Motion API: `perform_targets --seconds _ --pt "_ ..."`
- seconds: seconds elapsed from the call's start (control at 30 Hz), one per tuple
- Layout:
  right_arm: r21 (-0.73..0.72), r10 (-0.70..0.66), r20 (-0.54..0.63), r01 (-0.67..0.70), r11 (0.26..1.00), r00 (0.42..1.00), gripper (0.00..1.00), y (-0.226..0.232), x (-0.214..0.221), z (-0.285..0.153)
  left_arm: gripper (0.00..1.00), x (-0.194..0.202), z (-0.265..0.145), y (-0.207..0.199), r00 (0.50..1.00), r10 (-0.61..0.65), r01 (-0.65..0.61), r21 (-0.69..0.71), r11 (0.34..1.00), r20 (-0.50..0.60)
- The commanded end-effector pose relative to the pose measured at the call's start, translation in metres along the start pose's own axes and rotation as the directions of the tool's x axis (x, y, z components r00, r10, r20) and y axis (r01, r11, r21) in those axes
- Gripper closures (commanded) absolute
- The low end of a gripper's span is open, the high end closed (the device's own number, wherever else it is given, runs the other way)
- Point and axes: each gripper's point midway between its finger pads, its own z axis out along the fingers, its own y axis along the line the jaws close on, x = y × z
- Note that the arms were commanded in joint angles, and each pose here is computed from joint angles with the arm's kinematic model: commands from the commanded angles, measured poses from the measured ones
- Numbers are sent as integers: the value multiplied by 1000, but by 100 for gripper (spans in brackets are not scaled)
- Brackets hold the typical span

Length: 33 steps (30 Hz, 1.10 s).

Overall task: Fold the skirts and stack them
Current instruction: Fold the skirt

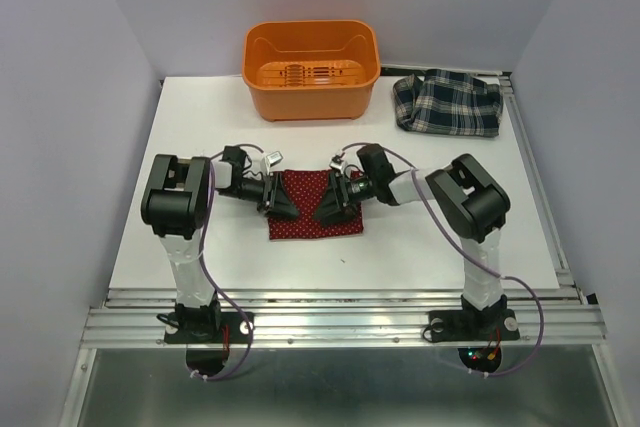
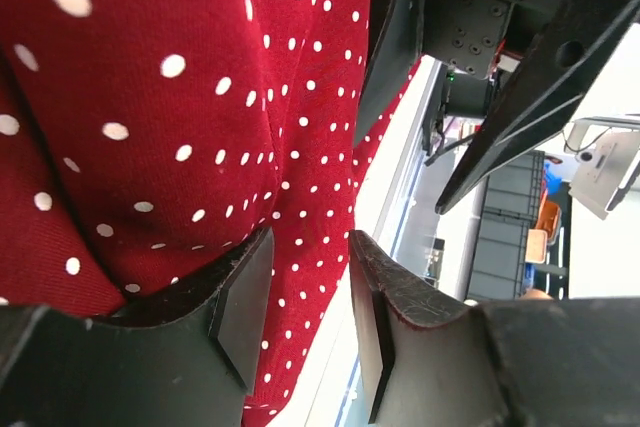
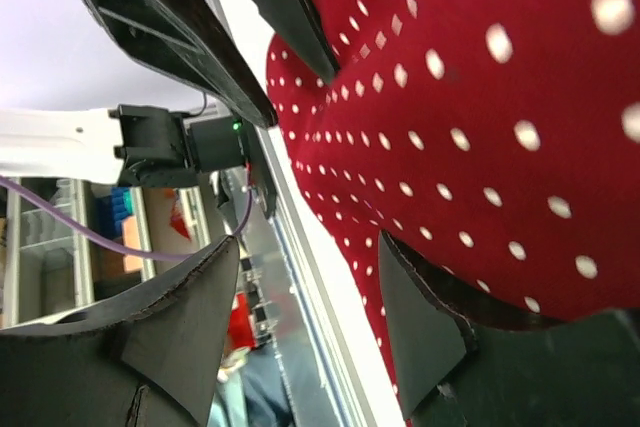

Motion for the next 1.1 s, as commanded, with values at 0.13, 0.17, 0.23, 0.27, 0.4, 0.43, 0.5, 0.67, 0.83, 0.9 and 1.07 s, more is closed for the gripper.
perform_targets --seconds 0.13,0.17,0.23,0.27,0.4,0.43,0.5,0.67,0.83,0.9,1.07 --pt "22 -362 105 362 932 926 34 88 -31 -32 47 -42 -43 -46 922 384 -368 -205 907 42" --pt "31 -387 93 386 922 917 33 93 -26 -37 46 -45 -45 -44 915 403 -385 -233 893 34" --pt "114 -470 118 458 882 875 30 106 -34 -50 44 -69 -71 -69 818 572 -510 -391 766 54" --pt "200 -546 120 518 831 829 29 112 -37 -63 40 -80 -89 -101 719 691 -590 -460 664 74" --pt "464 -657 98 550 694 747 15 95 -41 -101 13 -104 -149 -165 394 917 -593 -745 305 61" --pt "515 -658 100 527 676 747 3 89 -40 -108 1 -112 -163 -180 315 947 -562 -792 238 61" --pt "642 -647 175 412 647 742 0 78 -50 -132 1 -107 -182 -199 242 967 -491 -849 196 83" --pt "651 -489 247 230 723 837 0 30 -39 -148 1 -84 -152 -205 166 985 -681 -727 85 -40" --pt "577 -279 331 40 815 901 0 -13 -22 -141 14 -64 -81 -172 256 945 -691 -722 33 -202" --pt "571 -259 349 15 821 901 1 -21 -23 -140 16 -59 -67 -168 255 945 -702 -711 35 -206" --pt "499 -157 363 -49 865 918 15 -40 -24 -119 34 -63 -36 -157 361 922 -707 -686 172 -141"
